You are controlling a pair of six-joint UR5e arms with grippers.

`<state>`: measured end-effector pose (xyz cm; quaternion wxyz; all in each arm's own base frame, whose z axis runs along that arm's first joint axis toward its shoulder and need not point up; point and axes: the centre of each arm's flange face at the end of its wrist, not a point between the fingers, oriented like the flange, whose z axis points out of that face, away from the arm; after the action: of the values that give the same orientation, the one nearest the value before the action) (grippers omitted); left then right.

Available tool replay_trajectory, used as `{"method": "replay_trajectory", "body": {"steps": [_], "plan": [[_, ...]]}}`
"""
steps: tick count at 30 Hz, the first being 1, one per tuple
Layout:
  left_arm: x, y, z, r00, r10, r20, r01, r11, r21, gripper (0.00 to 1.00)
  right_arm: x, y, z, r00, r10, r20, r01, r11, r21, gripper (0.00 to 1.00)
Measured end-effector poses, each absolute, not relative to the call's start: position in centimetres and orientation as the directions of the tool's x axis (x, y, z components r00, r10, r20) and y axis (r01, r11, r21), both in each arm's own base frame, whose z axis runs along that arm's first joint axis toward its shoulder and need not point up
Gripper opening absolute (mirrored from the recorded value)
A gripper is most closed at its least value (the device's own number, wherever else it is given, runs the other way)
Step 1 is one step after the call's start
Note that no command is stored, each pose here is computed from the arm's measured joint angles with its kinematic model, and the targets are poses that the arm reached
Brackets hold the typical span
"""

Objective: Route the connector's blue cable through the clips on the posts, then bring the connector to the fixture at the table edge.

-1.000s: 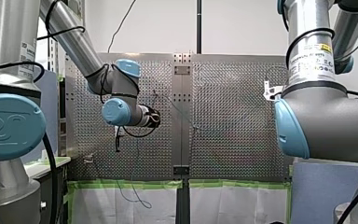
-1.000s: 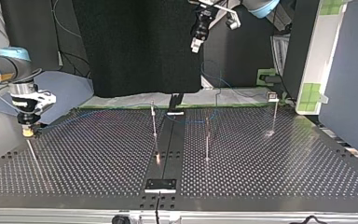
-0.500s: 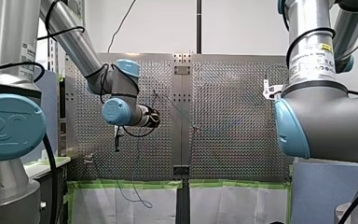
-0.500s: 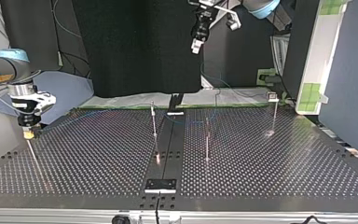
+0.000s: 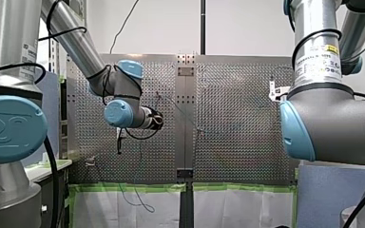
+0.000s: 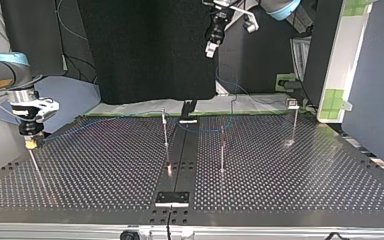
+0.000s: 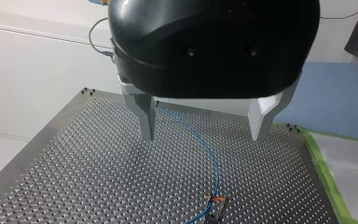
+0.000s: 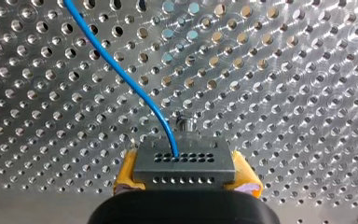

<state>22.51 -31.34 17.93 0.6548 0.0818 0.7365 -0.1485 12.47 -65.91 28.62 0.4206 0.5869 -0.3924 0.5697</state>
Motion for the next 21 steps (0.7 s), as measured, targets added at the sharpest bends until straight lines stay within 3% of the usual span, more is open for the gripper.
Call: {"method": "replay_trajectory", "body": {"steps": [21], "plan": [[22.57, -31.29, 17.92, -0.13, -0.074, -0.989, 0.313, 0.943, -0.111, 1.0, 12.89, -65.99, 28.49, 0.024, 0.024, 0.999, -0.932, -0.36, 0.031, 0.0]]}}
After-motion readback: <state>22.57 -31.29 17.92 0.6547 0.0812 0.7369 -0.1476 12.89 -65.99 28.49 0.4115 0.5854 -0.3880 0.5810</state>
